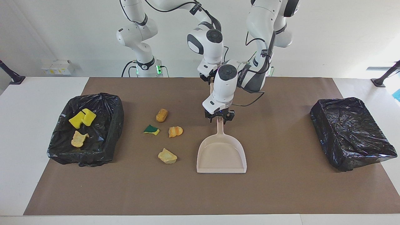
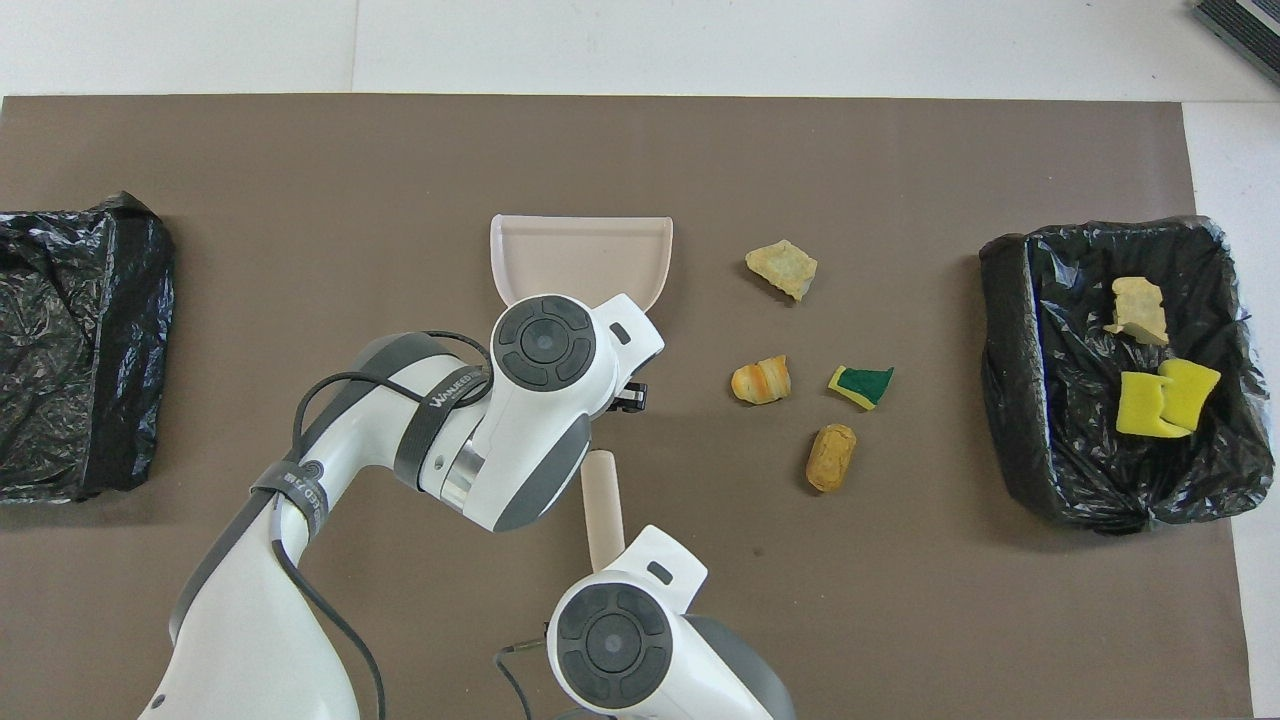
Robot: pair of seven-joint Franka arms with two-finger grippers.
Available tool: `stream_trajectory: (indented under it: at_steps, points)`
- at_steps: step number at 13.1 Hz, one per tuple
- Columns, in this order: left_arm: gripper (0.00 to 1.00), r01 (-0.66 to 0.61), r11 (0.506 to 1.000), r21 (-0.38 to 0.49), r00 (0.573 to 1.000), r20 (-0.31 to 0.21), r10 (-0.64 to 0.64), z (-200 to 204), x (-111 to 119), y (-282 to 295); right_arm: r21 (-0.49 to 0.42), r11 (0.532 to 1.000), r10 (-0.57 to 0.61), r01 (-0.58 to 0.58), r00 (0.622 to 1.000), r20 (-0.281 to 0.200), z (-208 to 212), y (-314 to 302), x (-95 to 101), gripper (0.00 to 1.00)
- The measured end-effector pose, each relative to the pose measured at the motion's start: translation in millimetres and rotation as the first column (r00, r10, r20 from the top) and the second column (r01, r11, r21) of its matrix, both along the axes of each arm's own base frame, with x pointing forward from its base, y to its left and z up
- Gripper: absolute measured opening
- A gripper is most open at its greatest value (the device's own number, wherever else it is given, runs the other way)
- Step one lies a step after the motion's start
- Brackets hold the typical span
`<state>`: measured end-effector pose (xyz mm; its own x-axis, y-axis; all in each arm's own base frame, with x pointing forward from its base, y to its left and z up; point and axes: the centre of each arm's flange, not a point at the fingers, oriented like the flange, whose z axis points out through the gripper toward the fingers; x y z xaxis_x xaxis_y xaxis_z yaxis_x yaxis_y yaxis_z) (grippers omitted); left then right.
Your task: Sweep and dump trash in bin
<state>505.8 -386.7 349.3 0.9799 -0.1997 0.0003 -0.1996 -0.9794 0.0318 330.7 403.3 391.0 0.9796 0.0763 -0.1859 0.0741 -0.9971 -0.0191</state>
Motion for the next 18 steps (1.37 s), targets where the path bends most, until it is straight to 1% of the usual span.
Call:
stream_trajectory:
  at_steps: [1,2,4,5,7,8,10,11,13,15,18]
  points:
    - [0.40,-0.002,1.000,0.001,1.000,0.000,0.002,0,1,1,-0.017,1.000,-0.011,0.010,1.000,-0.008,17,-18,5.2,0.26]
    - [0.30,-0.002,1.000,0.003,1.000,0.003,0.002,0,2,3,-0.027,1.000,-0.014,0.013,1.000,-0.014,34,-38,12.2,0.26]
    - [0.27,0.012,1.000,0.018,1.000,0.018,-0.013,2,8,11,-0.033,0.999,-0.012,0.011,1.000,-0.025,58,-78,28.6,0.26]
    - [0.26,0.010,1.000,0.020,1.000,0.025,-0.011,5,14,18,-0.031,0.999,-0.013,0.012,0.999,-0.030,64,-97,38.0,0.26]
    - [0.22,-0.001,1.000,0.017,0.999,0.035,0.000,11,23,31,-0.037,0.999,-0.005,0.005,1.000,-0.020,65,-134,62.6,0.26]
    - [0.19,-0.003,1.000,0.017,0.999,0.036,0.003,12,26,36,-0.071,0.997,0.007,-0.008,1.000,-0.006,61,-157,76.3,0.26]
    - [0.08,0.004,1.000,0.022,1.000,0.030,-0.005,8,29,45,-0.162,0.986,0.032,-0.030,0.999,0.014,51,-204,101.9,0.26]
    - [0.08,0.005,1.000,0.026,1.000,0.024,-0.005,5,29,49,-0.197,0.980,0.040,-0.035,0.999,0.020,45,-225,113.3,0.26]
    - [0.13,0.010,1.000,0.030,1.000,0.016,-0.010,1,26,49,-0.239,0.970,0.041,-0.033,0.999,0.025,27,-254,132.6,0.26]
    - [0.34,0.017,0.999,0.027,1.000,0.017,-0.018,3,23,46,-0.249,0.968,0.043,-0.035,0.999,0.027,-3,-267,147.8,0.26]
    - [0.72,0.022,0.999,0.023,1.000,0.021,-0.023,7,21,43,-0.231,0.973,0.030,-0.026,0.999,0.014,-42,-278,161.4,0.26]
